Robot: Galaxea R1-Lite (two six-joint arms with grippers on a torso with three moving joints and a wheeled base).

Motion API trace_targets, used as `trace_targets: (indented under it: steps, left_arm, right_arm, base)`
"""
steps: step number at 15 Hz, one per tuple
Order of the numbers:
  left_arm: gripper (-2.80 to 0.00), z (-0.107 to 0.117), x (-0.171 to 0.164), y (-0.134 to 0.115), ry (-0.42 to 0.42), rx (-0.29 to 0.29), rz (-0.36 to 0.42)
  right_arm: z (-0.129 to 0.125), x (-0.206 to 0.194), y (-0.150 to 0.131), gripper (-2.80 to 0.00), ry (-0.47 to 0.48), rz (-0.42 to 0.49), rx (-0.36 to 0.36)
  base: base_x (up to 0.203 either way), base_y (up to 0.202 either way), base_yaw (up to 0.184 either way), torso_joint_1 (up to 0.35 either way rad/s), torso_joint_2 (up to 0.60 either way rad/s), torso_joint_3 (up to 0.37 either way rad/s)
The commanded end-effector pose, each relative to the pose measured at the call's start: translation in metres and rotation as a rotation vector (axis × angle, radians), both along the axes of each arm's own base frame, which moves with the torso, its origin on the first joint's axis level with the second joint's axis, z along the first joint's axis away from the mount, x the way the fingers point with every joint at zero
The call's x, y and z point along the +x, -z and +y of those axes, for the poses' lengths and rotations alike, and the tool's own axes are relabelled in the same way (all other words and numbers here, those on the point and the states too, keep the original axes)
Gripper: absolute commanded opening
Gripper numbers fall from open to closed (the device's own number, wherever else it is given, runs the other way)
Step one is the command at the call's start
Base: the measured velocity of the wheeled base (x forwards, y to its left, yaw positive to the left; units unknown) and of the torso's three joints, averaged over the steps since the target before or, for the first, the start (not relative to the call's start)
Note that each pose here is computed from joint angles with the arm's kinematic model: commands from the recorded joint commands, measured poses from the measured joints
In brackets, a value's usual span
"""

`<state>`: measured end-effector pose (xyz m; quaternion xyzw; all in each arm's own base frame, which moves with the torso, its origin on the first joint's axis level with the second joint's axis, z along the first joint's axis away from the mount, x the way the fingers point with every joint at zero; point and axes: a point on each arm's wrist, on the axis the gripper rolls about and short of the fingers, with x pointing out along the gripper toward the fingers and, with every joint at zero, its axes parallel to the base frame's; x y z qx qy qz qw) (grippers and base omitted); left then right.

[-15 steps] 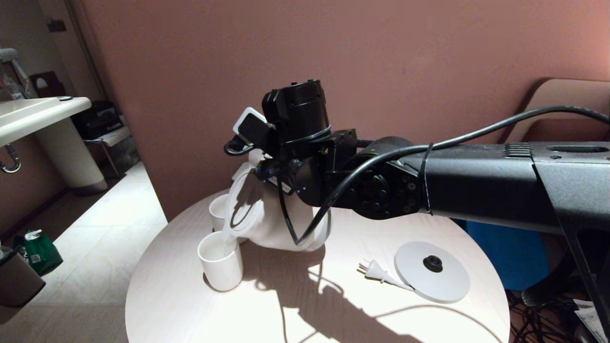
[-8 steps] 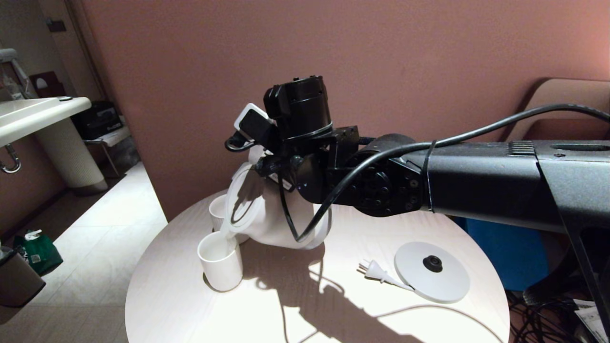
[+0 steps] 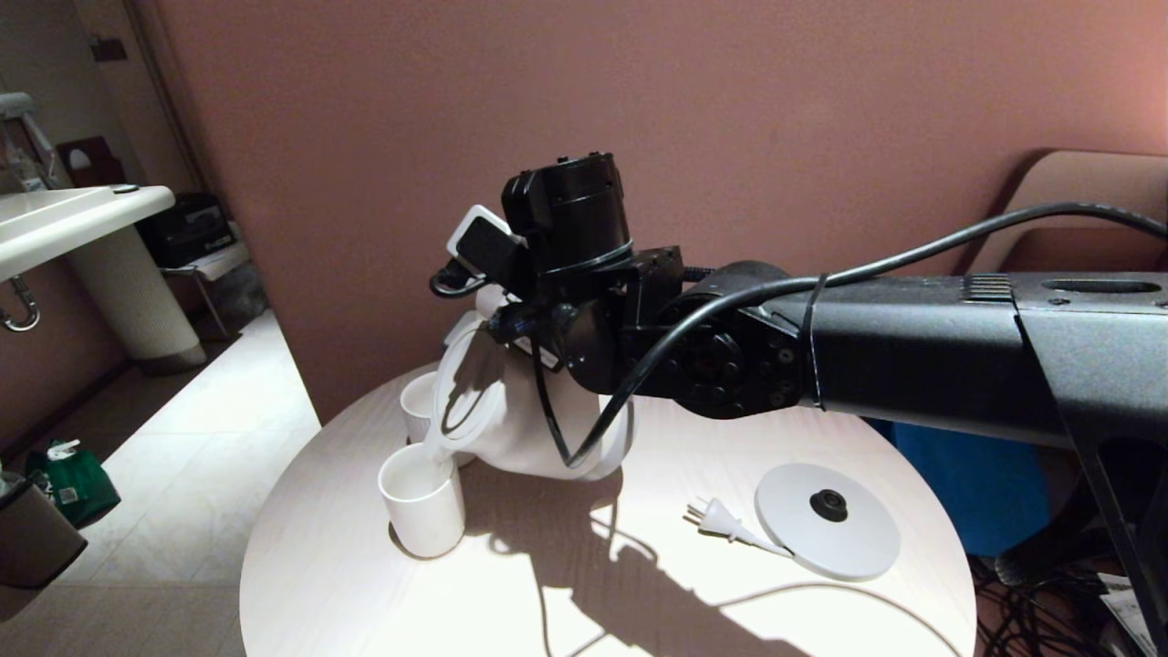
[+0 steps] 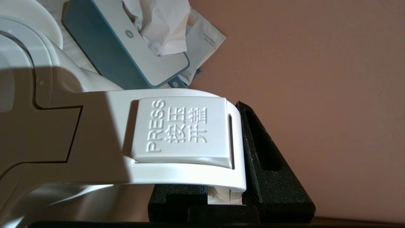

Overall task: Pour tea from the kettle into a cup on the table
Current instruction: Pour water into the cup

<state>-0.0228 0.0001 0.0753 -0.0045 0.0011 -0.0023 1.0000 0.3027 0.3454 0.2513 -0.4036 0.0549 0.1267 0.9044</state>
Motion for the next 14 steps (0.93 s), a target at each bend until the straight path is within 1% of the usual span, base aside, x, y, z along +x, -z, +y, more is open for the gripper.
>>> trace_targets:
  steps: [1, 14]
  left_arm:
    - [-2.8, 0.0, 0.0001, 0.0, 0.0, 0.0, 0.001]
    - [-2.8, 0.0, 0.0001, 0.0, 0.0, -0.001, 0.001]
  right_arm:
    - [0.0002, 0.0001, 0.0005, -2.8, 0.003, -0.001, -0.006]
    - [0.0019, 0.0006, 0.0033, -2.8, 0.0, -0.001, -0.024]
  base:
    - [0.0, 0.0, 0.0, 0.0, 0.0, 0.0]
    - [0.0, 0.0, 0.0, 0.0, 0.0, 0.0]
